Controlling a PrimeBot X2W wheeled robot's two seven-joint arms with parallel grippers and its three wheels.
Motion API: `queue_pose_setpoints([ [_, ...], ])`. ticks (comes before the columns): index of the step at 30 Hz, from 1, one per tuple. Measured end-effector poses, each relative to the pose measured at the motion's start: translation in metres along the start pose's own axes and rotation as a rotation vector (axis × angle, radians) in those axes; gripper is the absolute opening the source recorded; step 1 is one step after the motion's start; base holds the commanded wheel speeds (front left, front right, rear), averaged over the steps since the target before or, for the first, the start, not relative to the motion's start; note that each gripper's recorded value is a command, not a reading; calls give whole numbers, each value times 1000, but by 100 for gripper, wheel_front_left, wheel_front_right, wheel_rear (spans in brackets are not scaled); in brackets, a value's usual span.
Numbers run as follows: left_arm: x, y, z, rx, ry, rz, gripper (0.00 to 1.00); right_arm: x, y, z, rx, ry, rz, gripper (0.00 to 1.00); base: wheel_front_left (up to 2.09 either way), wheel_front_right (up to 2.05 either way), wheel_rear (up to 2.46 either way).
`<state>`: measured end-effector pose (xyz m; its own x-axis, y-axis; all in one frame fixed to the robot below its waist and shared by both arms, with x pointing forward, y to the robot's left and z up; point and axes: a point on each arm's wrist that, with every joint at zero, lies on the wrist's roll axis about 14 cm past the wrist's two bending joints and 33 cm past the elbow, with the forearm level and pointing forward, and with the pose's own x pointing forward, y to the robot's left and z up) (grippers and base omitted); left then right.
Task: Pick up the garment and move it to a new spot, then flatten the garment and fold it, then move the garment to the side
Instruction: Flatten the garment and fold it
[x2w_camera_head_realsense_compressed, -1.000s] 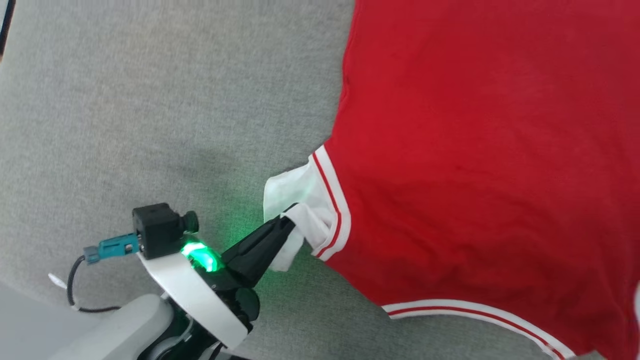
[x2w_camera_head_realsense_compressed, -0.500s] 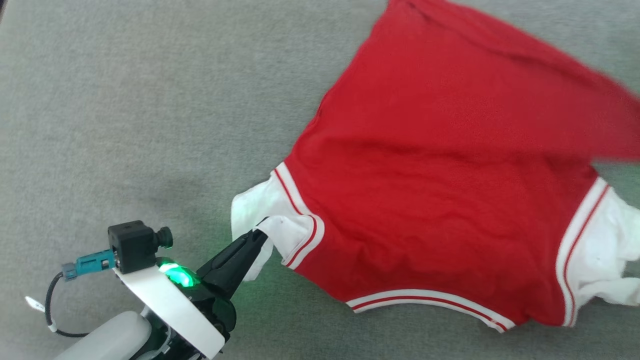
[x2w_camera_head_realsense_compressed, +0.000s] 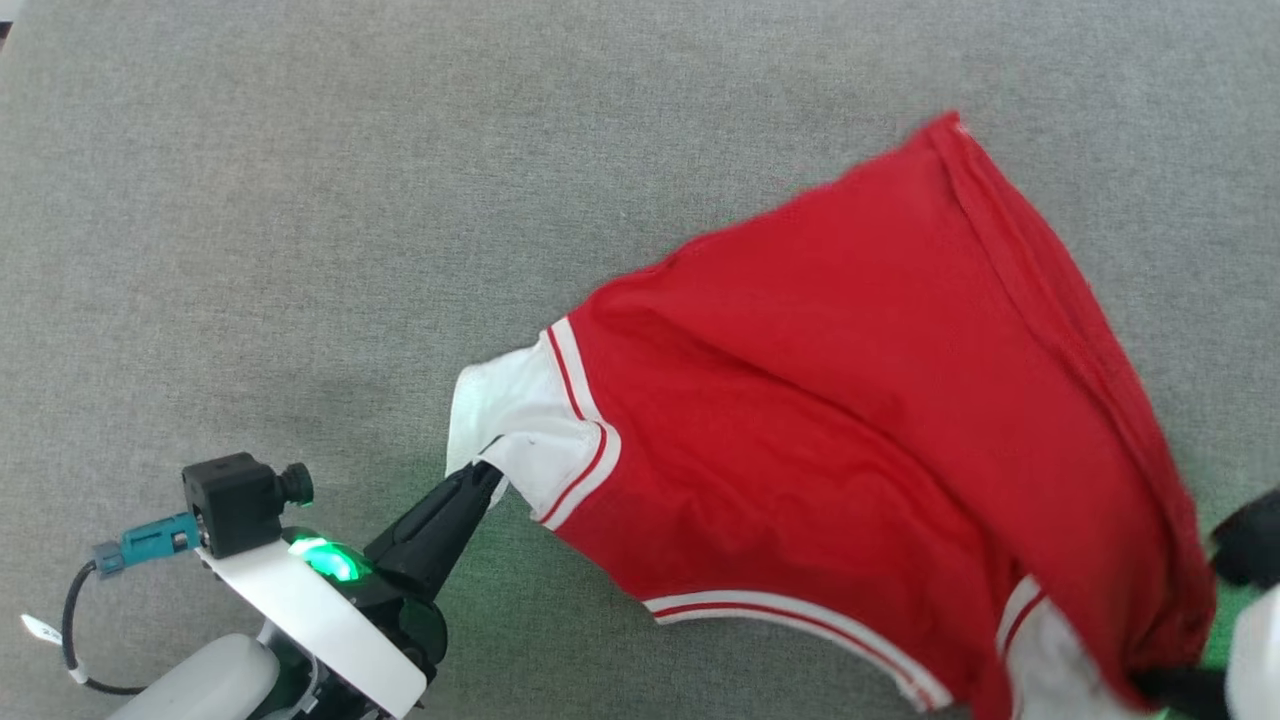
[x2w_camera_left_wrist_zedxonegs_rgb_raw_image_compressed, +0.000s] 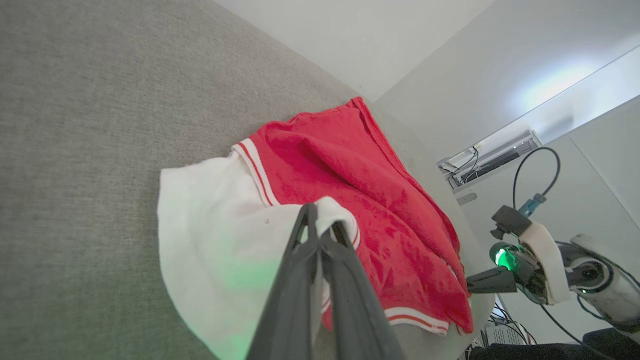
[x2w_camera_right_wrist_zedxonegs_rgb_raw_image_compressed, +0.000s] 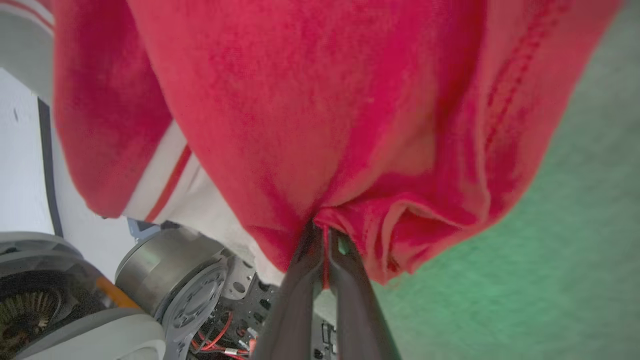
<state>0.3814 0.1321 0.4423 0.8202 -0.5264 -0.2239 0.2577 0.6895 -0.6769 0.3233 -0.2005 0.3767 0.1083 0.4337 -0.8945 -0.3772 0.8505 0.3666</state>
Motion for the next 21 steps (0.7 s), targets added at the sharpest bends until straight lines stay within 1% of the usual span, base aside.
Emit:
queue_pose_setpoints([
  [4, -1, 2, -4, -12, 0, 11, 0, 14, 27, -29, 11, 54, 53, 0, 0, 0, 0],
  [8, 0, 3, -5, -9, 3, 12, 0, 17, 32, -28, 10, 27, 40, 0, 0, 0, 0],
  [9, 0, 3, -5, -9, 3, 12, 0, 17, 32, -26, 9, 10, 33, 22, 0, 0, 0],
  [10, 0, 2, -5, -8, 3, 10, 0, 17, 33, -24, 2, -2, 27, 82, 0, 0, 0],
  [11, 0, 2, -5, -7, 3, 9, 0, 15, 33, -20, -7, -17, 19, 100, 0, 0, 0],
  [17, 0, 1, -6, -8, 4, 8, 0, -23, 15, 21, -47, -193, -76, 100, 0, 0, 0],
  [19, -1, 2, -8, -14, 7, 11, 0, -41, 9, 40, -64, -263, -109, 100, 0, 0, 0],
  [21, -1, 1, -9, -16, 6, 10, 0, -60, -3, 65, -85, -348, -166, 100, 0, 0, 0],
])
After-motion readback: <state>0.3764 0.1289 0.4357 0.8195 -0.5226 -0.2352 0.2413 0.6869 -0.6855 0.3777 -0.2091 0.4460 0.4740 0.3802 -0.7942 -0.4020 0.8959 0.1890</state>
